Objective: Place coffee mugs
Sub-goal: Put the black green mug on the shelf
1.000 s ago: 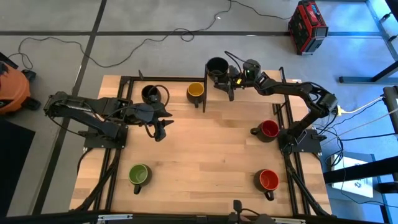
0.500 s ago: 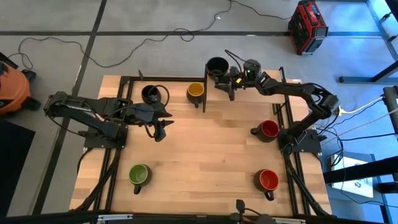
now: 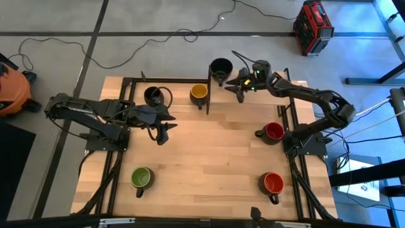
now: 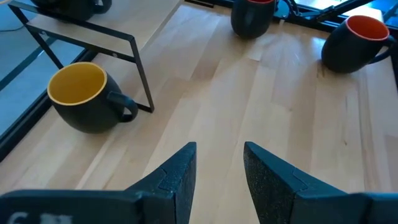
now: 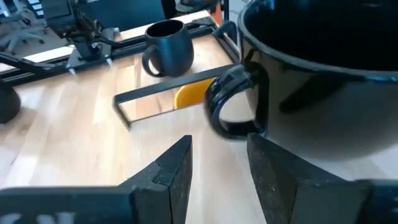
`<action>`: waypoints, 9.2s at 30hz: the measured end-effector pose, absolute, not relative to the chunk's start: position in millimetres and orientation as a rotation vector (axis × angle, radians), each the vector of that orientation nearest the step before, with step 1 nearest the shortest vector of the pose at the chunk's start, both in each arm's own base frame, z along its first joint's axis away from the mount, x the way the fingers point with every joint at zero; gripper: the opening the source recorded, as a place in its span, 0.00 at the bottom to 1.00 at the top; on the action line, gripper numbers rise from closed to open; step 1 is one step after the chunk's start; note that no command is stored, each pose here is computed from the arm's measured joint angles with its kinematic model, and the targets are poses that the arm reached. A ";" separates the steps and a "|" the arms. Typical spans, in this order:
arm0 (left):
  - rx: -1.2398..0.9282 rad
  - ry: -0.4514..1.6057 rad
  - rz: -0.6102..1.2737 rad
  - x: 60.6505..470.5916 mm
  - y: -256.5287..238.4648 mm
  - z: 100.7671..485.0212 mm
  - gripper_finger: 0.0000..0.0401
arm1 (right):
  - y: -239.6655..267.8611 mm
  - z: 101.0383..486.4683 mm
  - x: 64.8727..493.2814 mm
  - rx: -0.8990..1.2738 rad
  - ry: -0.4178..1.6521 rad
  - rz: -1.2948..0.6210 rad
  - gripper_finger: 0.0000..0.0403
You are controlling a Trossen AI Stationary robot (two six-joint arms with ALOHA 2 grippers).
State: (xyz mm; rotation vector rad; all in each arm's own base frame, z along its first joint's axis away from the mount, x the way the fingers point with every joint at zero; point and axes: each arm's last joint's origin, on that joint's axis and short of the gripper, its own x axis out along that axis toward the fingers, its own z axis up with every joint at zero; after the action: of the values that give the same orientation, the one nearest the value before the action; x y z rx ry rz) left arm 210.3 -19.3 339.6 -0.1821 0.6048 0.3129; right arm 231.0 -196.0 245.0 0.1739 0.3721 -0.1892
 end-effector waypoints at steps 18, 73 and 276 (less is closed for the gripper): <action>-0.131 0.615 0.294 210.1 -19.8 339.4 0.32 | -46.5 325.6 227.1 0.332 0.213 0.003 0.35; 0.081 1.653 -0.023 202.2 -156.0 209.8 0.26 | 104.5 256.8 262.3 0.383 0.517 -0.011 0.35; -0.095 0.564 0.318 234.8 15.7 348.1 0.27 | -112.6 316.7 157.9 0.069 0.169 -0.089 0.04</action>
State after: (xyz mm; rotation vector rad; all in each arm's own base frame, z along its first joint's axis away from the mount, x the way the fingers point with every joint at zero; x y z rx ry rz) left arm 234.8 15.7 348.1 -0.0947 0.5643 0.3175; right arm 157.9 -112.6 316.7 0.0687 0.1692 -0.0890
